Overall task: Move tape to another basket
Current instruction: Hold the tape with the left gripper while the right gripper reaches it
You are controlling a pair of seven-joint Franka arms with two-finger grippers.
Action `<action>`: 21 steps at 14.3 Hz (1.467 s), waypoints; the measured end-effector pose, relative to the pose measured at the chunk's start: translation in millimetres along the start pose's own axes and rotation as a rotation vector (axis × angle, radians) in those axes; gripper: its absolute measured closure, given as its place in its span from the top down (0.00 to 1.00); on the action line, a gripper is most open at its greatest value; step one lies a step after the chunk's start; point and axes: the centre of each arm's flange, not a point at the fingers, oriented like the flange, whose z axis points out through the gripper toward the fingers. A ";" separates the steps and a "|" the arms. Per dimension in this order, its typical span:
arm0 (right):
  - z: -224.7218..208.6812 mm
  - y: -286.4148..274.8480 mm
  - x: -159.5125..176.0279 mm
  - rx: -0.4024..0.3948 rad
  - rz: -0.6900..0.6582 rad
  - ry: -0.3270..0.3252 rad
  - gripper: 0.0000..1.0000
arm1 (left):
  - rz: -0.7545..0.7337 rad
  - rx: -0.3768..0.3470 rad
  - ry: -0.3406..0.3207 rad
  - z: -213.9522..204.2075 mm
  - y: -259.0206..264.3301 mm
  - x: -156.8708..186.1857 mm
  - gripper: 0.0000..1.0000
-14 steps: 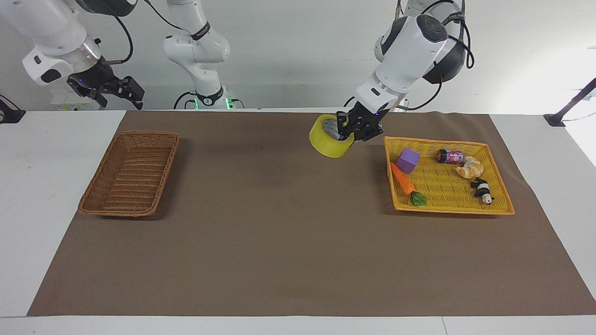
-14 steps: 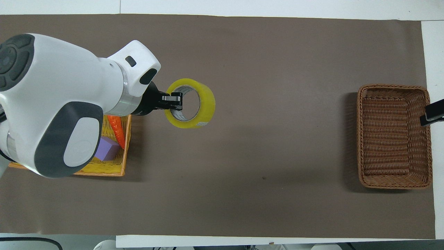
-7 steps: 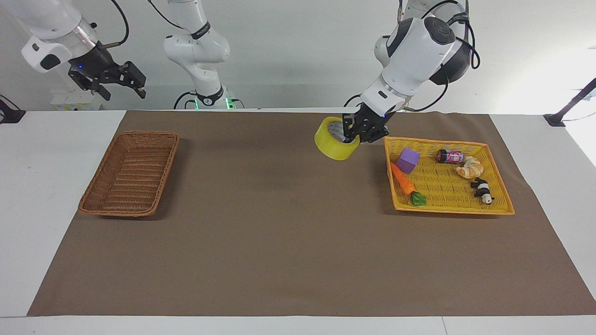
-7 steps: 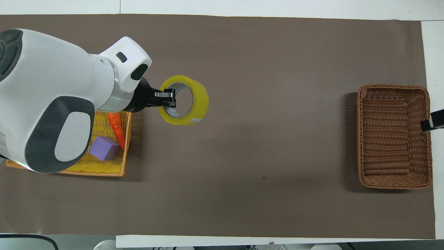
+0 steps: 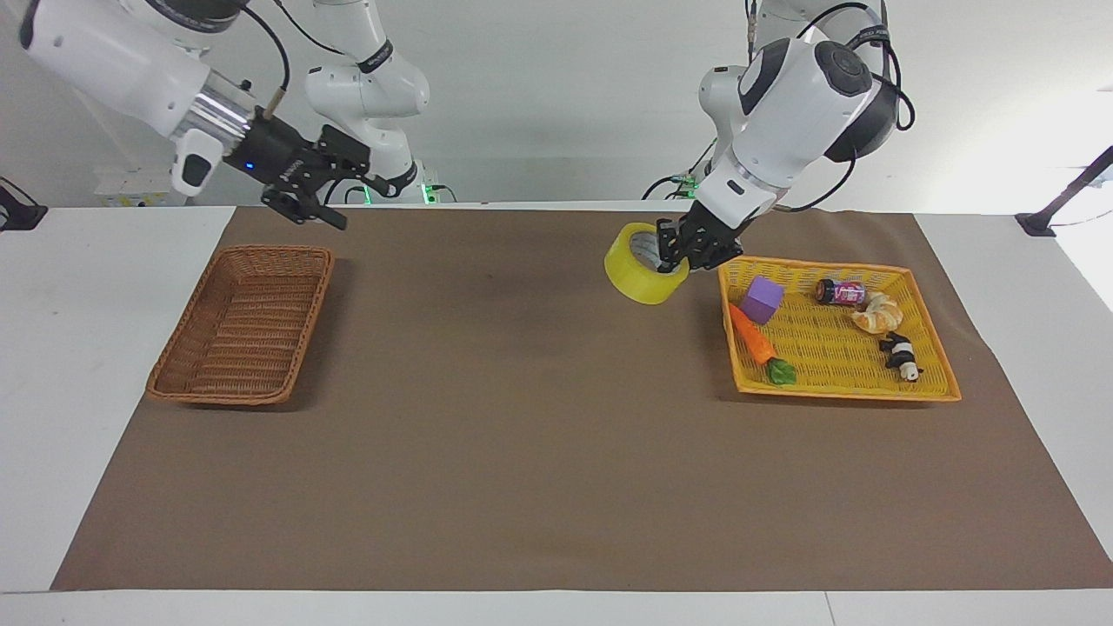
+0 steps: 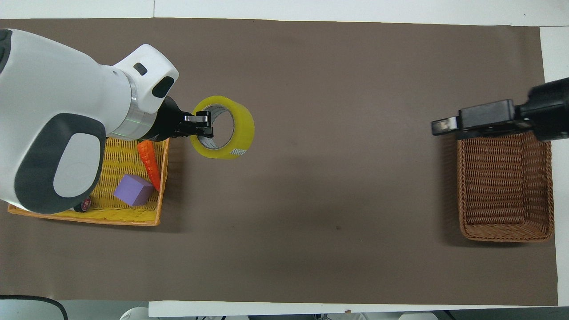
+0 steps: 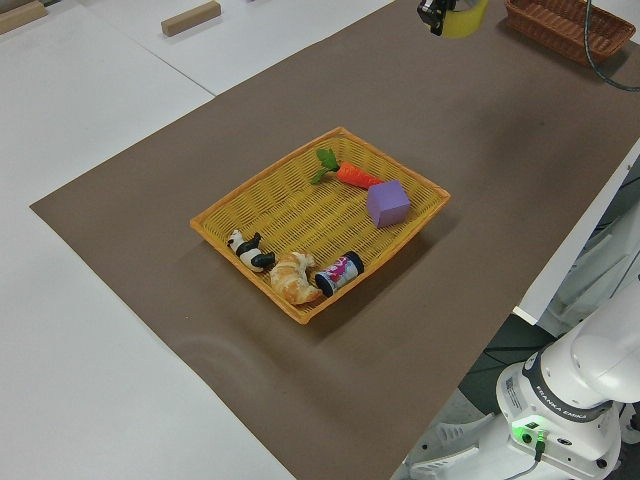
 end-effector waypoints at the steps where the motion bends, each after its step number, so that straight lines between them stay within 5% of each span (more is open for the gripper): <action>1: 31.0 -13.0 5.9 0.051 0.003 0.014 1.00 | 0.000 0.001 -0.002 0.2 -0.1 -0.2 0.22; 4: 105.7 -51.6 16.2 0.136 0.018 0.110 1.00 | -0.001 0.002 -0.005 1.4 -0.6 -0.6 0.22; 9: 192.3 -67.7 22.1 0.187 0.102 0.145 1.00 | -0.002 0.003 -0.009 2.0 -1.1 -0.8 0.22; 21: 231.3 -103.5 4.0 0.185 0.159 0.162 1.00 | -0.020 0.006 -0.010 -0.1 -11.2 3.0 0.22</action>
